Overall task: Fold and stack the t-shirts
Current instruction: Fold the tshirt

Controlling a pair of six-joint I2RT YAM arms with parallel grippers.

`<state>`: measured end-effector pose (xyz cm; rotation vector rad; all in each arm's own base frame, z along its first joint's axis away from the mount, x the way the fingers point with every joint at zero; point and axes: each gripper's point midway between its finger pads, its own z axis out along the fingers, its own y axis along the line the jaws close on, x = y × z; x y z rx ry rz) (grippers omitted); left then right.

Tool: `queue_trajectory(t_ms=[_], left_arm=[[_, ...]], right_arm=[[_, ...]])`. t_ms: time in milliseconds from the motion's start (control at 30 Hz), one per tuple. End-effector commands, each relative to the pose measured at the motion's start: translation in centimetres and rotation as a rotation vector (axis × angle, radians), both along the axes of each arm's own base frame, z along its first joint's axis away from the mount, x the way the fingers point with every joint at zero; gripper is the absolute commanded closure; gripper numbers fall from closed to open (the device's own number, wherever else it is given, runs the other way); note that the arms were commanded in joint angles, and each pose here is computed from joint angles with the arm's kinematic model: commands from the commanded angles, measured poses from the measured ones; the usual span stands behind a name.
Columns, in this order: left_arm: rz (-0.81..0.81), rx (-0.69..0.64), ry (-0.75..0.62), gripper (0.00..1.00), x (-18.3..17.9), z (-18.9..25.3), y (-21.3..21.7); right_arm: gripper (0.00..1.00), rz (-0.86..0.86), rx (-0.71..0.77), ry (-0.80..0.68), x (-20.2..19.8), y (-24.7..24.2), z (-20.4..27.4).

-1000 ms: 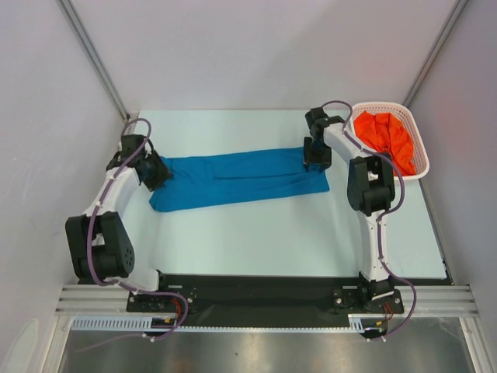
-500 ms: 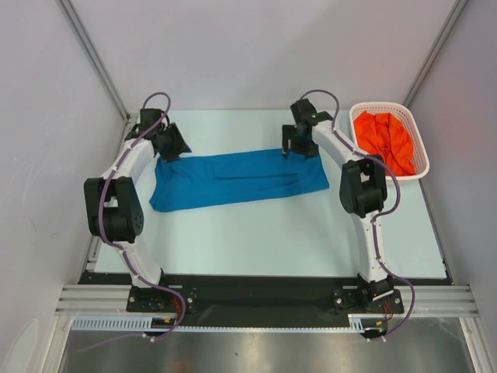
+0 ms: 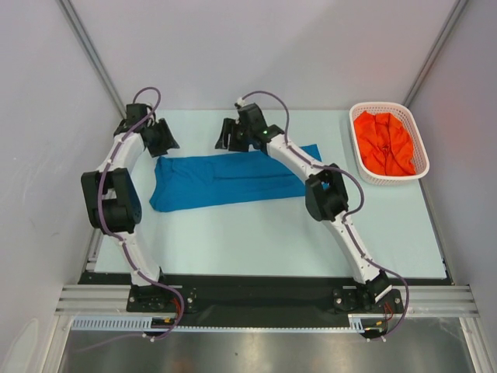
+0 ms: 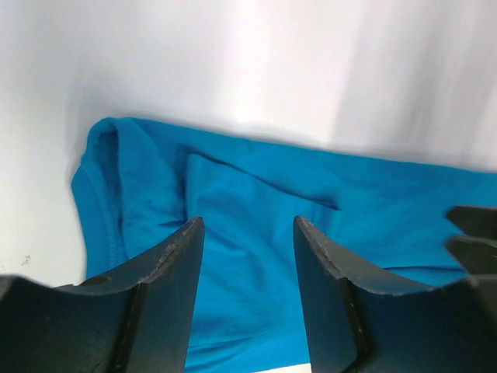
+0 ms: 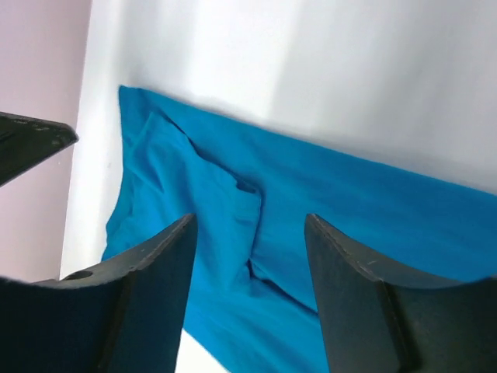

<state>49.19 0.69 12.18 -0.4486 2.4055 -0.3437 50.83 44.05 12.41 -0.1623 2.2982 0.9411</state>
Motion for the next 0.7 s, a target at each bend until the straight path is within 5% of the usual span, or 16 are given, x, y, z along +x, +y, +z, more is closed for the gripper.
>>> queue_trajectory(t_ms=[0, 667], left_arm=[[-0.044, 0.004, -0.023, 0.45, 0.4, 0.7, 0.3], [-0.031, -0.05, -0.021, 0.48, -1.9, 0.3, -0.6]], right_arm=[[0.38, 0.004, 0.113, 0.02, 0.1, 3.1, -0.1], [0.57, 0.003, 0.033, 0.044, -2.5, 6.4, -5.8]])
